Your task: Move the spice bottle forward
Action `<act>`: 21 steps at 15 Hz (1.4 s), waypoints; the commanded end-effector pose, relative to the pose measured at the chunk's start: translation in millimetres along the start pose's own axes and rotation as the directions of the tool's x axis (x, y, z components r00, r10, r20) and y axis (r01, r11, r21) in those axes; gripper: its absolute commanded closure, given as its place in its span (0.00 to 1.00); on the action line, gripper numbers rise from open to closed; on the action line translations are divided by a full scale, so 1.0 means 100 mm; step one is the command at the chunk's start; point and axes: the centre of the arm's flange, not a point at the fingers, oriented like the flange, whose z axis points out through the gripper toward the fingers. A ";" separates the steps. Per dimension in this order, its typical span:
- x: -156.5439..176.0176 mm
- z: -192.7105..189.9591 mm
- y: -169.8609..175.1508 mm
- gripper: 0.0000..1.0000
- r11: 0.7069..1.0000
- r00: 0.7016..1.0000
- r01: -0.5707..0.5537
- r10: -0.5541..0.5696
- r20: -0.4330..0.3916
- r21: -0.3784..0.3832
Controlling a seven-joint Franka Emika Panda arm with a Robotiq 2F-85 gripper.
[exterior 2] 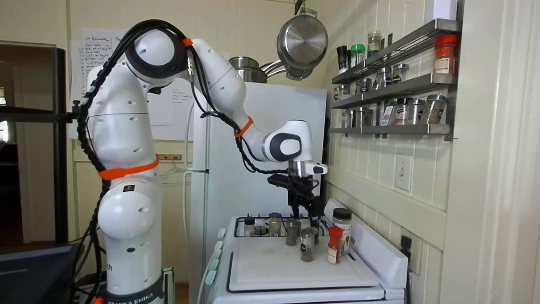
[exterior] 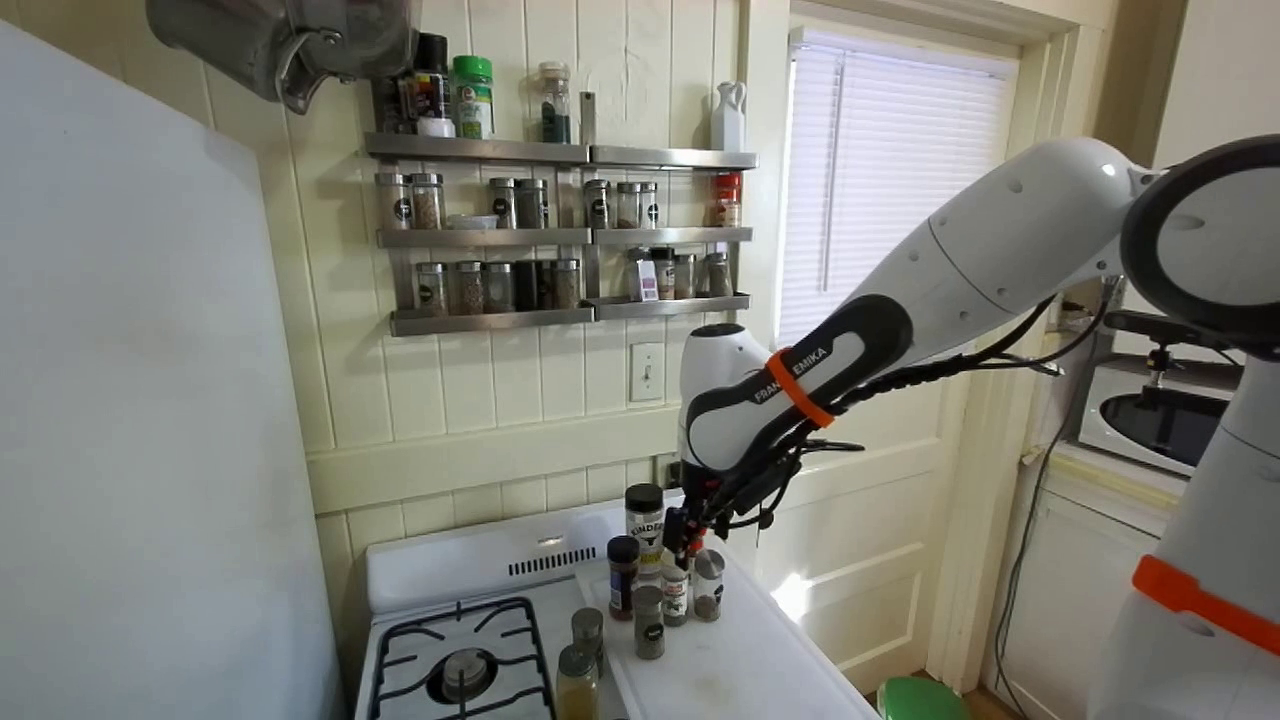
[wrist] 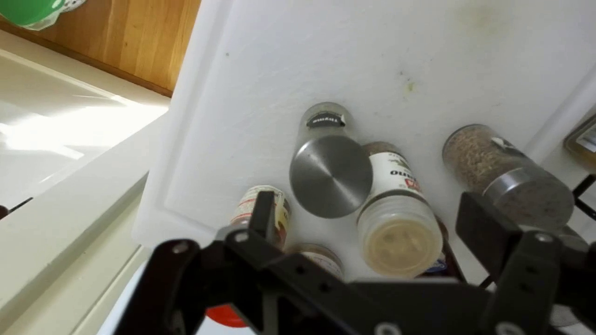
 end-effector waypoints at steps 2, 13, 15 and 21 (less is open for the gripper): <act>-0.15 0.11 -0.07 0.00 0.999 0.999 -0.016 0.018 0.049 -0.040; -0.13 0.22 -0.01 0.07 0.989 0.999 -0.029 0.031 0.016 -0.146; -0.12 0.24 -0.01 0.09 0.988 1.000 -0.020 0.022 0.014 -0.156; -0.05 0.31 -0.03 0.14 0.986 0.999 -0.017 0.011 -0.036 -0.165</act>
